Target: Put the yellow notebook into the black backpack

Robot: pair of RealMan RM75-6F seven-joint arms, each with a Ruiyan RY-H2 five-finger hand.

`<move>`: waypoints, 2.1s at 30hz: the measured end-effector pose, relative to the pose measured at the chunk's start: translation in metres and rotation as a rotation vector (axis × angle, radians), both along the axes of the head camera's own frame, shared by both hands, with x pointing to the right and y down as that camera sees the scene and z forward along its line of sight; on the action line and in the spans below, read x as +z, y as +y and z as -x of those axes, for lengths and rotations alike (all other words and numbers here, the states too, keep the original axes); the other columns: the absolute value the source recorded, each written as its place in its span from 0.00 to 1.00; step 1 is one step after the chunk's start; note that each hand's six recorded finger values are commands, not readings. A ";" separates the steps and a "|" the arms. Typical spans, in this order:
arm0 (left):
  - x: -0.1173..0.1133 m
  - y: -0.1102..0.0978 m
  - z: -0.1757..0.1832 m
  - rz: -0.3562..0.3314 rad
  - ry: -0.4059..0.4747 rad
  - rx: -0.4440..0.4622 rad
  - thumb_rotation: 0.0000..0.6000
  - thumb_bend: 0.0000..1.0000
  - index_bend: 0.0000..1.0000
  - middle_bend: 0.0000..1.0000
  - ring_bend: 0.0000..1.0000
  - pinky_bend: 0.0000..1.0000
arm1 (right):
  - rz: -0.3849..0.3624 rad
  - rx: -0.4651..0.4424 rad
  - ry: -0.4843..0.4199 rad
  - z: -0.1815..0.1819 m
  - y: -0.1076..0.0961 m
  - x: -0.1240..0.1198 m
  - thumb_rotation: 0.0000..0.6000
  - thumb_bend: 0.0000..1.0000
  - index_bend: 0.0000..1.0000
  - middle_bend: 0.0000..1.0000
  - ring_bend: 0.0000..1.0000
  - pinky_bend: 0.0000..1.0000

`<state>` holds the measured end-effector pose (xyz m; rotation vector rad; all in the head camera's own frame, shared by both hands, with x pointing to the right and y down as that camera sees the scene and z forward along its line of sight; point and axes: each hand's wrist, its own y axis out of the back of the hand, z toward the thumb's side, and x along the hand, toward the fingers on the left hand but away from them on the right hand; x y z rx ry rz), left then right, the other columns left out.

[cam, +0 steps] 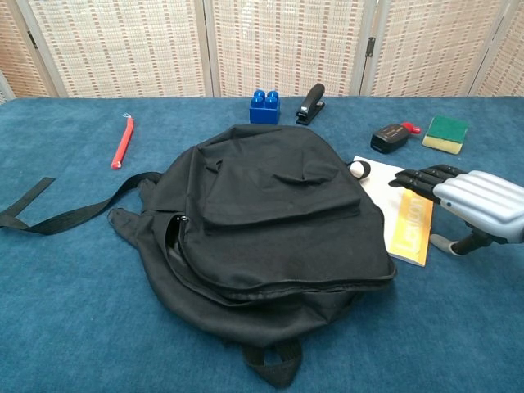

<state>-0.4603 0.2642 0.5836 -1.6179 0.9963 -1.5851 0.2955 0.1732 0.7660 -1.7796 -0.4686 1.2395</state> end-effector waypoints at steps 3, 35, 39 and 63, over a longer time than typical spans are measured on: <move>0.000 0.000 0.001 0.002 -0.001 -0.004 1.00 0.11 0.00 0.03 0.05 0.00 | 0.002 -0.005 0.003 0.003 -0.001 0.002 1.00 0.41 0.00 0.06 0.08 0.04; 0.000 0.004 0.005 0.005 0.002 -0.017 1.00 0.11 0.00 0.03 0.05 0.00 | -0.105 0.017 -0.114 0.040 -0.022 -0.010 1.00 0.52 0.31 0.25 0.23 0.17; 0.000 0.005 0.006 0.011 0.001 -0.019 1.00 0.11 0.00 0.03 0.05 0.00 | -0.111 0.031 -0.115 0.040 -0.023 -0.008 1.00 0.52 0.32 0.25 0.23 0.17; 0.003 0.005 0.006 0.028 0.002 -0.022 1.00 0.11 0.00 0.03 0.05 0.00 | -0.115 0.089 -0.088 0.042 -0.031 0.002 1.00 0.41 0.57 0.37 0.26 0.17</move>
